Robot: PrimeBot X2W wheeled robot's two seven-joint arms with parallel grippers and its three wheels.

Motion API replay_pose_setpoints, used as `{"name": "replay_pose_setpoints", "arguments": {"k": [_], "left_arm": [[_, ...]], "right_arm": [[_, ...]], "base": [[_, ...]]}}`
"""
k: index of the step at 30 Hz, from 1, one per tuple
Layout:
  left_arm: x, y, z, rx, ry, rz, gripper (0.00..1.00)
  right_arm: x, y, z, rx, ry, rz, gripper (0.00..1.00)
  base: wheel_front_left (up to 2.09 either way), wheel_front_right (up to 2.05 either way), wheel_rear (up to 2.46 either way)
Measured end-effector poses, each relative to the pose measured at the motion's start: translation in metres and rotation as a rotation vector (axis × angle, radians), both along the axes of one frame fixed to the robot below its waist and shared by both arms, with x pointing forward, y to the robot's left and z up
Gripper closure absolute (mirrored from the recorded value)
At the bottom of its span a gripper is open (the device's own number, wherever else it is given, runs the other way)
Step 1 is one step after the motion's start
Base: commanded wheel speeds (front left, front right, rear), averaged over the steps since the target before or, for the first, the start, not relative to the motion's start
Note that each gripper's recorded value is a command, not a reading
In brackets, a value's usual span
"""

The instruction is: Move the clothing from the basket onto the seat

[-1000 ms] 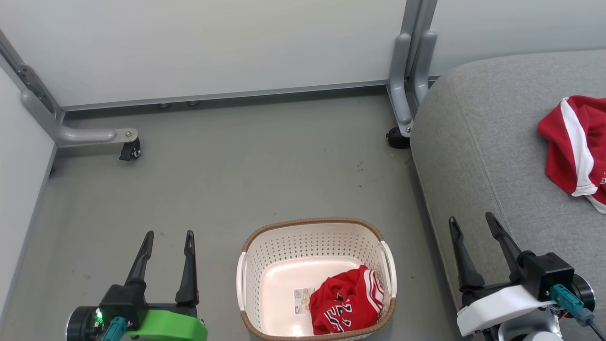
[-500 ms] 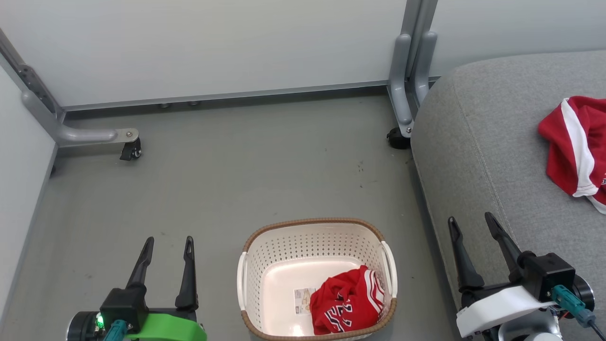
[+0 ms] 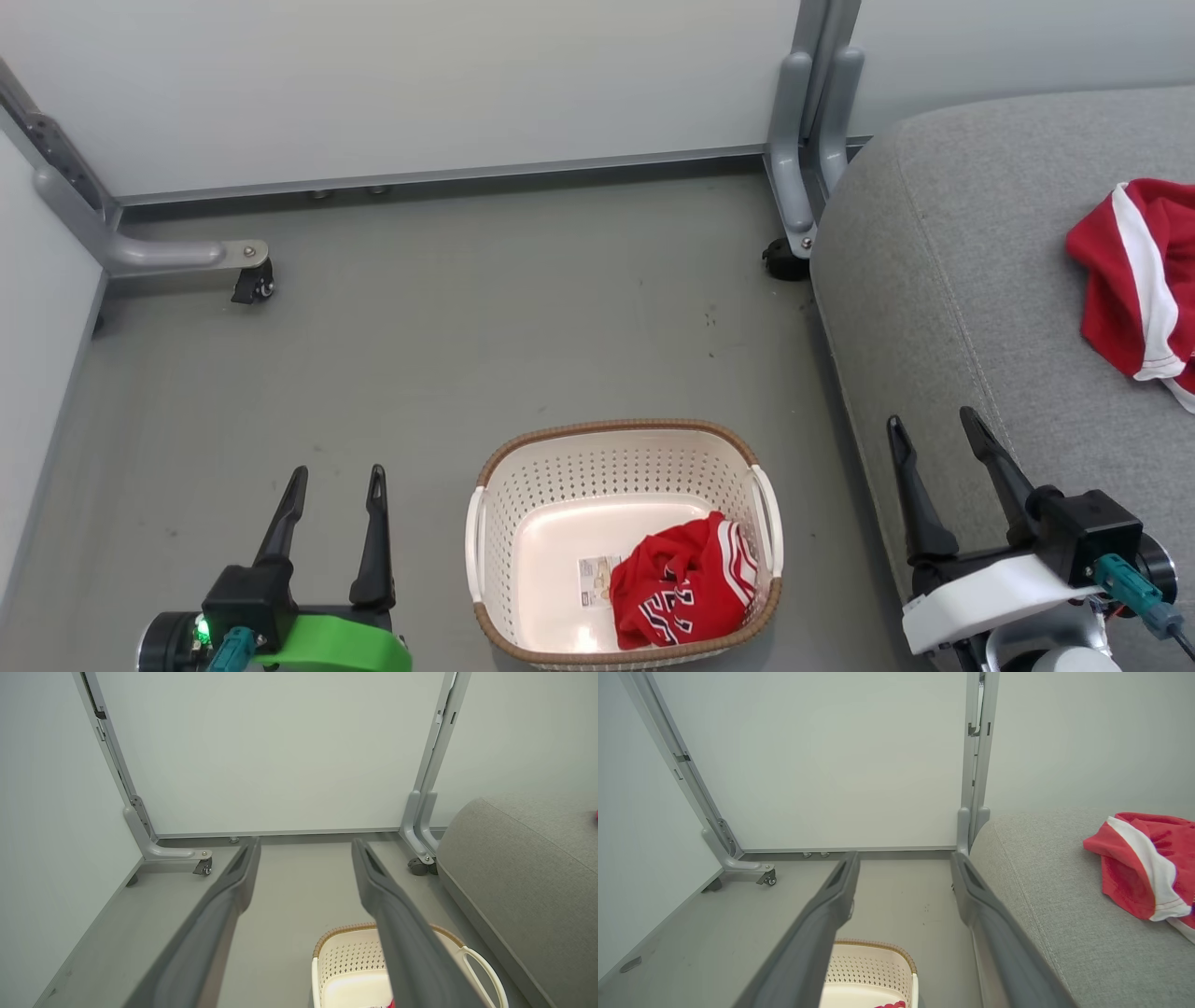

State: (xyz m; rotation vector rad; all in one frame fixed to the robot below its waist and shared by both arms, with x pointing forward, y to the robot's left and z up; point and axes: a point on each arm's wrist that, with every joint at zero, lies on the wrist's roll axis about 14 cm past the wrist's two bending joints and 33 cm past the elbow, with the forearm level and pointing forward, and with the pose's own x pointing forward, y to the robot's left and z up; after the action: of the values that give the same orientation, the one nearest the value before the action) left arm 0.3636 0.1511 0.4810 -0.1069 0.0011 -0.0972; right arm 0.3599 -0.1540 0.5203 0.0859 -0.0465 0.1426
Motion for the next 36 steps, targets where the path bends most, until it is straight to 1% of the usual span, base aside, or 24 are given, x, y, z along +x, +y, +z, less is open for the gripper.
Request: {"name": "replay_pose_setpoints", "arguments": {"k": [4,8,13,18,25,29,36], "left_arm": [[0.009,-0.007,-0.004,0.007,0.009,-0.026,0.0],[0.025,-0.028,-0.009,0.02,0.018,-0.1,0.0],[0.041,-0.07,-0.029,0.034,0.066,-0.248,0.0],[0.052,-0.12,-0.061,0.042,0.148,-0.426,0.0],[0.066,-0.163,-0.114,0.085,0.277,-0.603,0.0],[0.07,-0.182,-0.143,0.081,0.349,-0.682,0.0],[0.069,-0.207,-0.206,0.087,0.502,-0.804,0.0]], "right_arm": [[0.008,-0.001,0.001,-0.005,-0.006,-0.002,0.0],[0.023,0.0,0.007,-0.013,-0.029,-0.001,0.0],[0.045,0.001,0.007,-0.015,-0.046,0.003,0.0],[0.069,-0.002,0.002,-0.013,-0.06,-0.006,0.0],[0.101,-0.006,-0.018,-0.026,-0.059,-0.017,0.0],[0.117,-0.005,-0.033,-0.044,-0.053,-0.011,0.0],[0.141,-0.002,-0.077,-0.038,0.005,0.005,0.0]], "base": [[0.0,0.0,0.0],[0.0,0.0,0.0],[0.0,0.0,0.0],[0.0,0.0,0.0],[0.0,0.0,0.0],[0.0,0.0,0.0],[0.0,0.0,0.0]]}}
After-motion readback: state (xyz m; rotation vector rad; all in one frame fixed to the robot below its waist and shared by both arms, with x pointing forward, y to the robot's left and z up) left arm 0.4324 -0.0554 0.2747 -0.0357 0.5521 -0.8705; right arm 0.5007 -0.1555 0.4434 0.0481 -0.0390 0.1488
